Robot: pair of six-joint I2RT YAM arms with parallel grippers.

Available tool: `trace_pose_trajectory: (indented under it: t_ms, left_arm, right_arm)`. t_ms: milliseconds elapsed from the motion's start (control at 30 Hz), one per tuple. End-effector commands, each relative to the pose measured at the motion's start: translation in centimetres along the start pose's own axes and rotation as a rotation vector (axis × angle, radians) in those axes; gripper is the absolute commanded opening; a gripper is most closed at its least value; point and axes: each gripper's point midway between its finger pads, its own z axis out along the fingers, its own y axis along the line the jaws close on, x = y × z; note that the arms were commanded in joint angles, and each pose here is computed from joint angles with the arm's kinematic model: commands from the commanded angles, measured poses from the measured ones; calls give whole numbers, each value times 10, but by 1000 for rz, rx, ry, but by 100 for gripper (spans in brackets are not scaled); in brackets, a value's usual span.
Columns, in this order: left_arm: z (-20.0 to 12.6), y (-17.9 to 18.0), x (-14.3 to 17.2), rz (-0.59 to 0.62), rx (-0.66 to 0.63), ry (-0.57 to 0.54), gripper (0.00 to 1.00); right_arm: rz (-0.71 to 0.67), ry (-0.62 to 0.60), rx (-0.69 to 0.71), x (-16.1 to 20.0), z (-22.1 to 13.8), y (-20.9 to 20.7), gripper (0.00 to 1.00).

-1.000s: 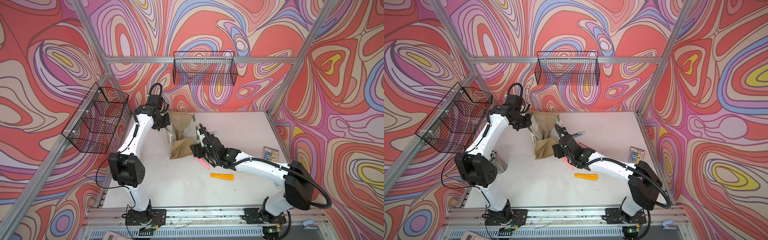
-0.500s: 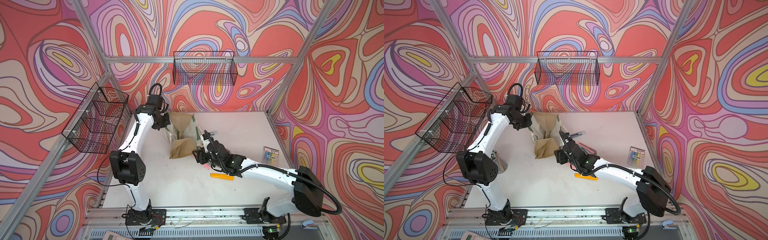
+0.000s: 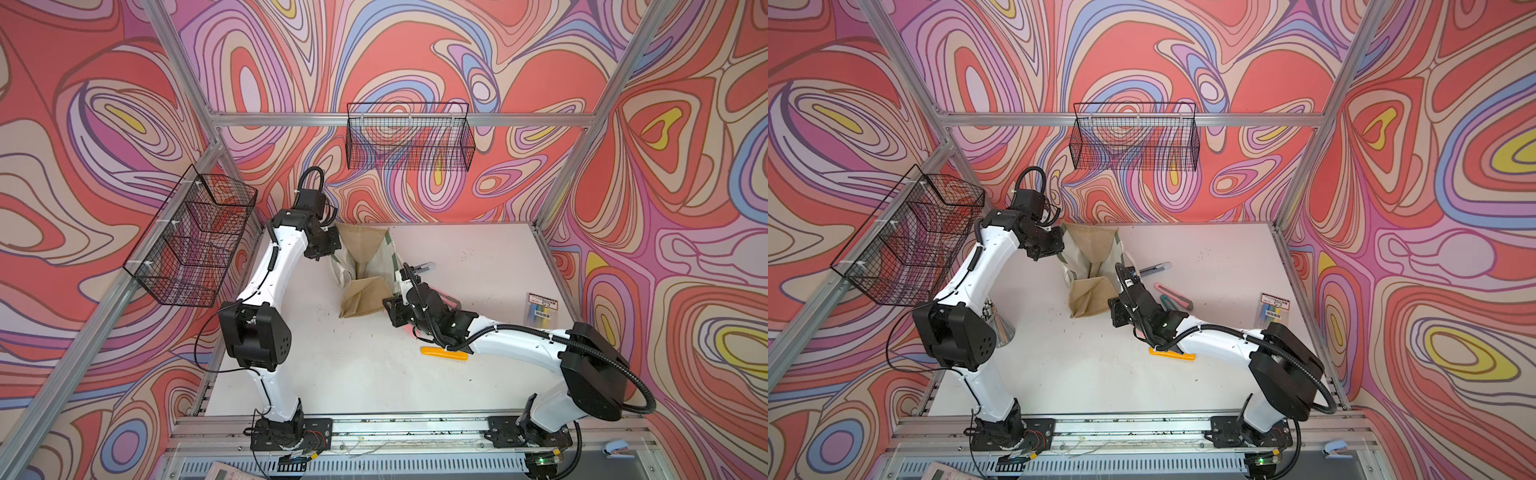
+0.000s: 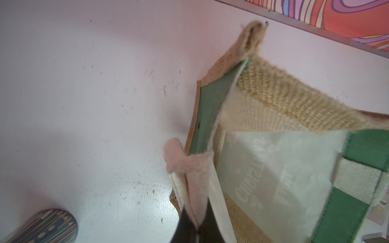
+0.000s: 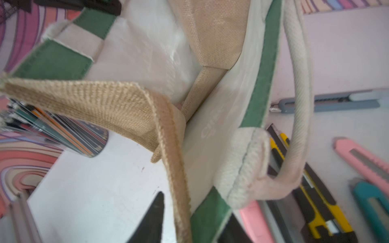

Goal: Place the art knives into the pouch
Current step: Open the pouch at the center of the board.

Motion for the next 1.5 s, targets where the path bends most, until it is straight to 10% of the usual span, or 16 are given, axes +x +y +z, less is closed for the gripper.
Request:
trace_pose_trajectory:
  t_ms: [0,100,700,1267,1467]
  left_arm:
    - [0,1,-1,-14,4,7,0]
    - [0,1,0,-7,1,11,0]
    - [-26,35,2,36,-191,-25,0]
    - [-18,35,7,99,-237,1,2]
    - [-19,26,5,76,-195,-8,80]
  right_arm:
    - [-10,-54,53,-14,1,-4,12]
    - [-37,-25,140,-20,-3,-14,0]
    - [-324,308,410,-45,-34,-28,0]
    - [-302,422,246,-18,3,2,0]
    - [-275,392,229,-22,7,7,0]
